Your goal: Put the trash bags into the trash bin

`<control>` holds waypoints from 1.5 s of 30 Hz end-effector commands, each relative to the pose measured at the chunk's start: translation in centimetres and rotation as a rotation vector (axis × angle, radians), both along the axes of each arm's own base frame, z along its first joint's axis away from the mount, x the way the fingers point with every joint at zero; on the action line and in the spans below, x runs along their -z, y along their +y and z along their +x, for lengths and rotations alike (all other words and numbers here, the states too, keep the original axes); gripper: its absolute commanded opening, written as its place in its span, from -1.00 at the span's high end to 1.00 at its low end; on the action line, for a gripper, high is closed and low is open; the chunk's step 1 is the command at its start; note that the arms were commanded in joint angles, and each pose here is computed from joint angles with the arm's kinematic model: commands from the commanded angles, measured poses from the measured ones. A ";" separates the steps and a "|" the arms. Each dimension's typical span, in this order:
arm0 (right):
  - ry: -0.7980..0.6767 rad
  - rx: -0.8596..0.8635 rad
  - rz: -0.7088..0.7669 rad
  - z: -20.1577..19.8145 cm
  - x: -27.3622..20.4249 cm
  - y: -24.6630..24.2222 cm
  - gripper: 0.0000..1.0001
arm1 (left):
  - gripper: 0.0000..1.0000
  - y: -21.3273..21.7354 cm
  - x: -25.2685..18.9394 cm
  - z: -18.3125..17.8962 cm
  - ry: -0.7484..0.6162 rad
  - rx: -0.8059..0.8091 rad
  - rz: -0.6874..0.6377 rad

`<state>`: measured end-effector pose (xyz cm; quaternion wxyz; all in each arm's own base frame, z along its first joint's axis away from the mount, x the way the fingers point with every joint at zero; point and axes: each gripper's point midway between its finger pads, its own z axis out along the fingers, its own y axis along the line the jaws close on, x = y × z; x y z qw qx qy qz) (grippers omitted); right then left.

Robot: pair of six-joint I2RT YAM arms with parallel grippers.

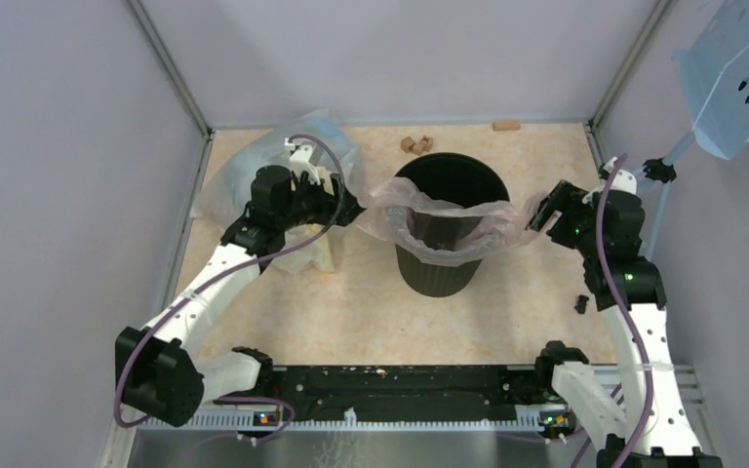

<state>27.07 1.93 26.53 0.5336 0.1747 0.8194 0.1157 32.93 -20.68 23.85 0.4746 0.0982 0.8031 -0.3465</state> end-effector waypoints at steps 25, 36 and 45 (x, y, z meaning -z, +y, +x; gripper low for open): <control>0.007 -0.183 0.021 -4.2 0.2 2.8 -0.54 | -0.97 2.6 -11.1 -2.8 -0.326 0.033 0.138; -0.110 -0.166 -0.036 -5.8 -2.9 2.1 -0.57 | -0.97 -0.2 -10.4 -3.2 -0.345 0.196 0.057; -0.287 -0.271 -0.155 -7.7 -8.7 2.8 -0.53 | -0.74 -0.5 -10.2 -2.7 -0.345 0.211 0.074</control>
